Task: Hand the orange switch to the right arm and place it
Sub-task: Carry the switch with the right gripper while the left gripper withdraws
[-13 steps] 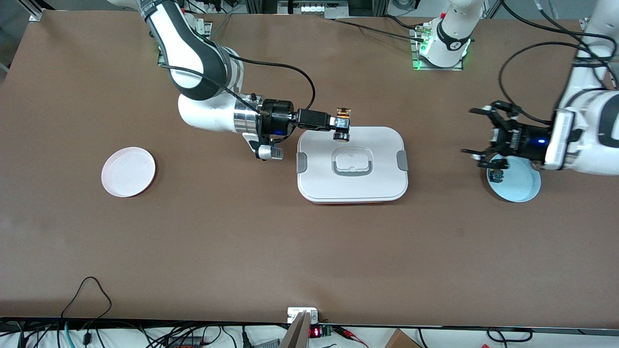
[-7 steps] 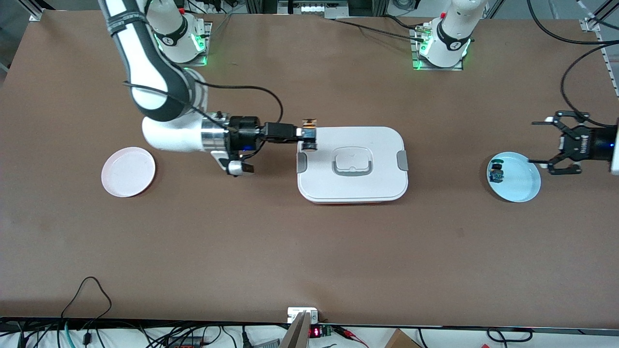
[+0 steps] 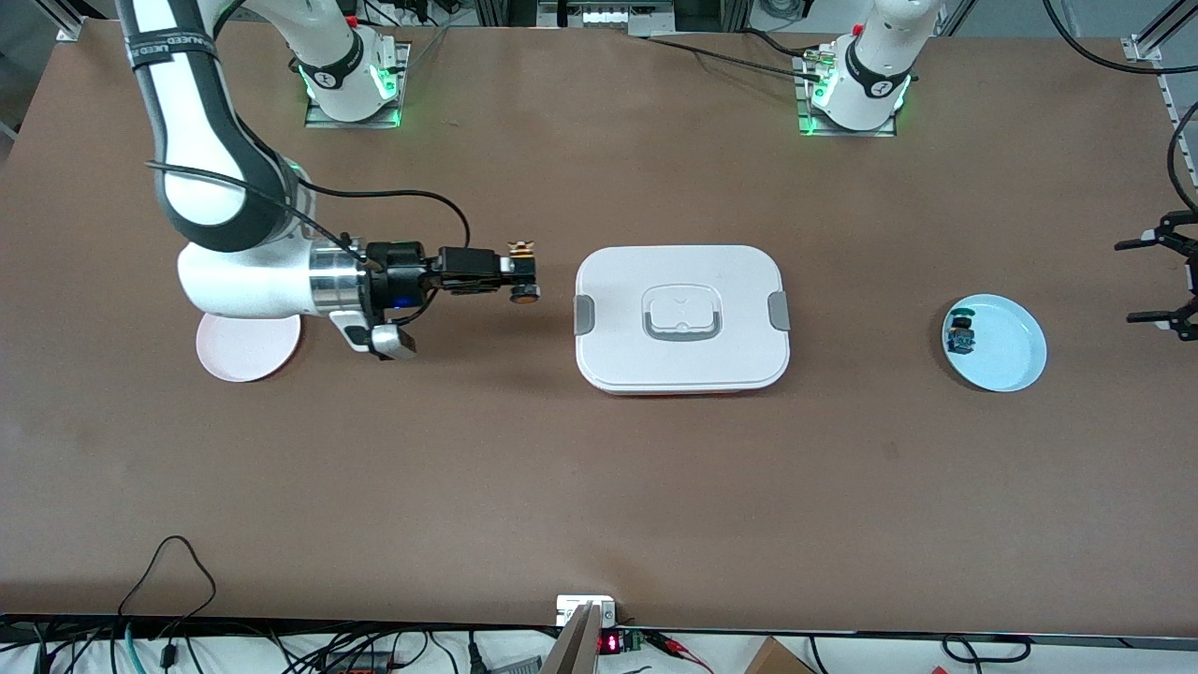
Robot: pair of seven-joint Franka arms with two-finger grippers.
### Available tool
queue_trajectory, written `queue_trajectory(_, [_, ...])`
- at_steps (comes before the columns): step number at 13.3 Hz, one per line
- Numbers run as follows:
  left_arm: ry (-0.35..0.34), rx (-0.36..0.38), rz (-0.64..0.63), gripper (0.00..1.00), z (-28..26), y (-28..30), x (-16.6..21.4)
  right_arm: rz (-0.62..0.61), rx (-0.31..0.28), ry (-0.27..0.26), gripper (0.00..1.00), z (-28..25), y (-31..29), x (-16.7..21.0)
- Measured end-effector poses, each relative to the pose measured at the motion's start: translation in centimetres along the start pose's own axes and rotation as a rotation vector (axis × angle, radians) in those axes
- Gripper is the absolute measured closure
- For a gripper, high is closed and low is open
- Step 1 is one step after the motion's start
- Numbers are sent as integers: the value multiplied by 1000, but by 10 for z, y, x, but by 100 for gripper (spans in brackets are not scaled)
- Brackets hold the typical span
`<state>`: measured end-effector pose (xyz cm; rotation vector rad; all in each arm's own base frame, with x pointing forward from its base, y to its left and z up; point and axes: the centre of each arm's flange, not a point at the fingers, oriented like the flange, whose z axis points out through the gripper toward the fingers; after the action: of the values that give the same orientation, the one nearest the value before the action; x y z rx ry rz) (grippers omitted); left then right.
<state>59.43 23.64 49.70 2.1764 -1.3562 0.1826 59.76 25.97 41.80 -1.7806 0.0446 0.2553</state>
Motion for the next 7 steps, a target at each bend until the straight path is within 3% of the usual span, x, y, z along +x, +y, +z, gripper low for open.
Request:
queue_trajectory(3, [-151,121,-26,0,-30,27,61,-14,-141,-88,56,-54,15,-7])
queue_trajectory(7, [-234,233,-93,0,-43,82,146,-26,-311,-166,56,-106,41,-17])
